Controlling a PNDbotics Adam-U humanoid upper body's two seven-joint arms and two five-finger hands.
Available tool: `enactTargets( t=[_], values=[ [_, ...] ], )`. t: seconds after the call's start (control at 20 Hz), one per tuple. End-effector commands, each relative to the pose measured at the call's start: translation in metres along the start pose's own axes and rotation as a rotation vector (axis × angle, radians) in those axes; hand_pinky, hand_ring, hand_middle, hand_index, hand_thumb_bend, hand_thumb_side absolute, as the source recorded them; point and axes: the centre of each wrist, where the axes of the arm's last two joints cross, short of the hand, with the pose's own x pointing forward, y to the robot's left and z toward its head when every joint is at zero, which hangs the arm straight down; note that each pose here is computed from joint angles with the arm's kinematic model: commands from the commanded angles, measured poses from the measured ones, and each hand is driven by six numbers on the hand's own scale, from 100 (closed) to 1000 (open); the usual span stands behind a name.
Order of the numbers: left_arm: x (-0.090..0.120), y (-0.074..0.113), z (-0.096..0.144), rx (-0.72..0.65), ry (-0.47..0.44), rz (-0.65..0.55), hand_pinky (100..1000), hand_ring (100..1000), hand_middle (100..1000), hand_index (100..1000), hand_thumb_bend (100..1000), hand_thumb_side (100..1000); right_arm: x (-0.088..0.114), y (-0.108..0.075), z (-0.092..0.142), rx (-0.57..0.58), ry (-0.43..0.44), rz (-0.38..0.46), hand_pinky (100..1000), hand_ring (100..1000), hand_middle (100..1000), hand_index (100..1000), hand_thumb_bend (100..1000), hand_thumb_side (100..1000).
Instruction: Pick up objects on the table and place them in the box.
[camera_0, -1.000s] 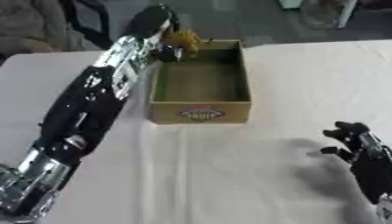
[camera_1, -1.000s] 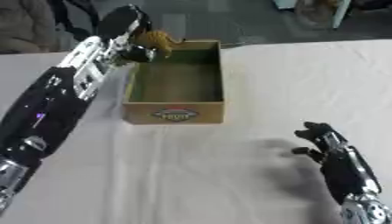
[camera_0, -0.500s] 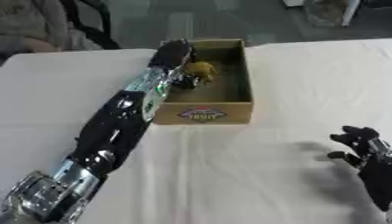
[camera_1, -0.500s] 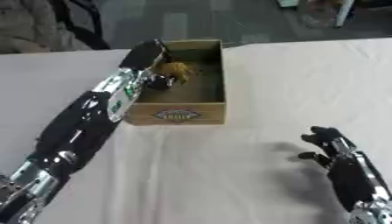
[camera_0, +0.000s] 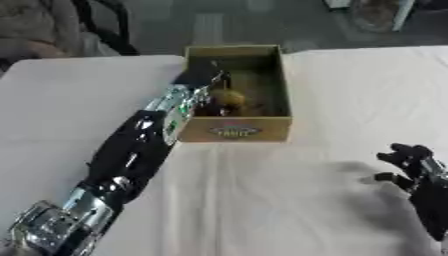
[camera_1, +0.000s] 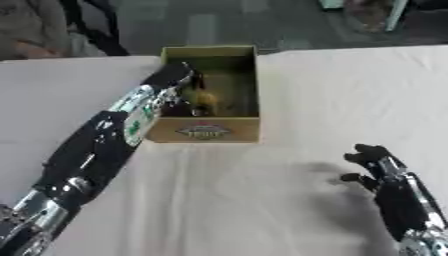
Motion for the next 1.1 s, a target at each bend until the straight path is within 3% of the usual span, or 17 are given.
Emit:
enactTargets(
  t=[0.05, 0.3, 0.45, 0.65, 0.8, 0.95, 1.1],
  values=[
    [0.002, 0.027, 0.005, 0.008, -0.041, -0.017, 705, 718, 741, 837, 918, 405, 0.006, -0.001, -0.003, 0.000, -0.021, 0.010, 593, 827, 601, 758, 100, 672],
    [0.007, 0.056, 0.017, 0.053, -0.051, -0.074, 776, 809, 832, 883, 1000, 524, 0.006, -0.002, -0.001, -0.007, -0.019, 0.009, 594, 828, 601, 758, 100, 670],
    [0.009, 0.075, 0.029, 0.110, -0.051, -0.096, 791, 824, 852, 888, 1000, 515, 0.005, -0.003, 0.000, -0.013, -0.019, 0.009, 594, 828, 601, 758, 100, 669],
    [0.007, 0.102, 0.054, 0.254, -0.063, -0.059, 787, 810, 835, 878, 990, 439, 0.005, -0.005, 0.002, -0.024, -0.016, 0.009, 594, 828, 601, 758, 100, 669],
    [0.001, 0.117, 0.081, 0.386, -0.079, 0.029, 762, 768, 785, 854, 953, 302, 0.004, -0.007, 0.003, -0.035, -0.016, 0.009, 594, 828, 601, 758, 100, 666],
    [-0.006, 0.119, 0.109, 0.490, -0.098, 0.163, 712, 701, 707, 811, 928, 209, 0.004, -0.009, 0.005, -0.043, -0.014, 0.010, 594, 828, 601, 758, 100, 665],
    [-0.014, 0.105, 0.133, 0.551, -0.108, 0.318, 670, 645, 648, 774, 745, 179, 0.004, -0.010, 0.006, -0.049, -0.016, 0.009, 595, 829, 601, 758, 100, 661]
  ],
)
